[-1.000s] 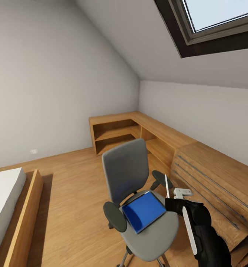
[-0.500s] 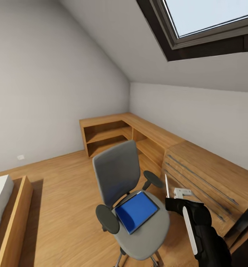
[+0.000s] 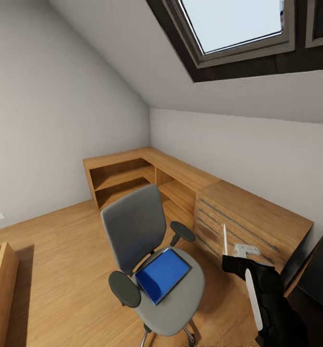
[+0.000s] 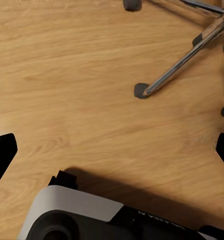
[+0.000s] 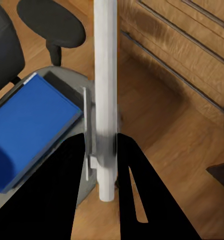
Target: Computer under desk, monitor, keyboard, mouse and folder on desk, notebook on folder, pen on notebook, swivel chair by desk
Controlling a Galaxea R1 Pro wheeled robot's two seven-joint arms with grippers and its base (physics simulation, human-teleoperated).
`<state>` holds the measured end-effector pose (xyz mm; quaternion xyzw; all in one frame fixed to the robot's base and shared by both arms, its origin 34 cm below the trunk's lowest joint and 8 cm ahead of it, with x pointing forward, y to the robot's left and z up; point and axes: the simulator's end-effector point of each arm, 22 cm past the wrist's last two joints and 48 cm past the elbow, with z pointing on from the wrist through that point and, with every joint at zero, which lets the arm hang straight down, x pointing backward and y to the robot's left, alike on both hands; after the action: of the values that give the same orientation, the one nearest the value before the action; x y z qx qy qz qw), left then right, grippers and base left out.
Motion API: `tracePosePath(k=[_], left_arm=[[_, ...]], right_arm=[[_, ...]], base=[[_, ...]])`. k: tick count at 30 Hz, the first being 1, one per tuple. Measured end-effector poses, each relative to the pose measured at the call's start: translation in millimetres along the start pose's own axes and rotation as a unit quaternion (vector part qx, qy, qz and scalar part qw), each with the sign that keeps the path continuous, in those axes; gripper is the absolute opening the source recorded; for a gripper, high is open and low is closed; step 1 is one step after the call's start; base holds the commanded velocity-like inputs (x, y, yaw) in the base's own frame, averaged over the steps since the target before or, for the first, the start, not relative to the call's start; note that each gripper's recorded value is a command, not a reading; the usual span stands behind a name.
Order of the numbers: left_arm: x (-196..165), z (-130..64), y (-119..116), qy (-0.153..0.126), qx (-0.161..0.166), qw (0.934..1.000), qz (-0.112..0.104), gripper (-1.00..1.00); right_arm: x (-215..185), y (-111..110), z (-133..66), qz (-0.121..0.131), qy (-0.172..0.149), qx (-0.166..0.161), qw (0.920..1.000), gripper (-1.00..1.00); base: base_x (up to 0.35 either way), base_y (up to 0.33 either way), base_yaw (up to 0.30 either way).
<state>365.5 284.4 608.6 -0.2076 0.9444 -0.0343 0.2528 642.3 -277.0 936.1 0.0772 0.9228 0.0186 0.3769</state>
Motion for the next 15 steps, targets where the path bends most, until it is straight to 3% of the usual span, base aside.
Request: tracePosePath(k=[9, 15], left_arm=[[-1.9, -8.9, 0.7, 0.000, -0.001, 1.0000, 0.001, 1.00], [1.1, -15.0, 1.9, 0.004, -0.002, 1.0000, 0.003, 1.00]], right_arm=[[-2.7, -1.2, -7.4, 0.007, 0.001, 0.001, 1.0000, -1.00], [-6.7, -2.8, -11.0, 0.007, -0.004, 0.003, 1.0000, -1.00]], base=[[0.000, 0.000, -0.245], [0.000, 0.000, -0.096]])
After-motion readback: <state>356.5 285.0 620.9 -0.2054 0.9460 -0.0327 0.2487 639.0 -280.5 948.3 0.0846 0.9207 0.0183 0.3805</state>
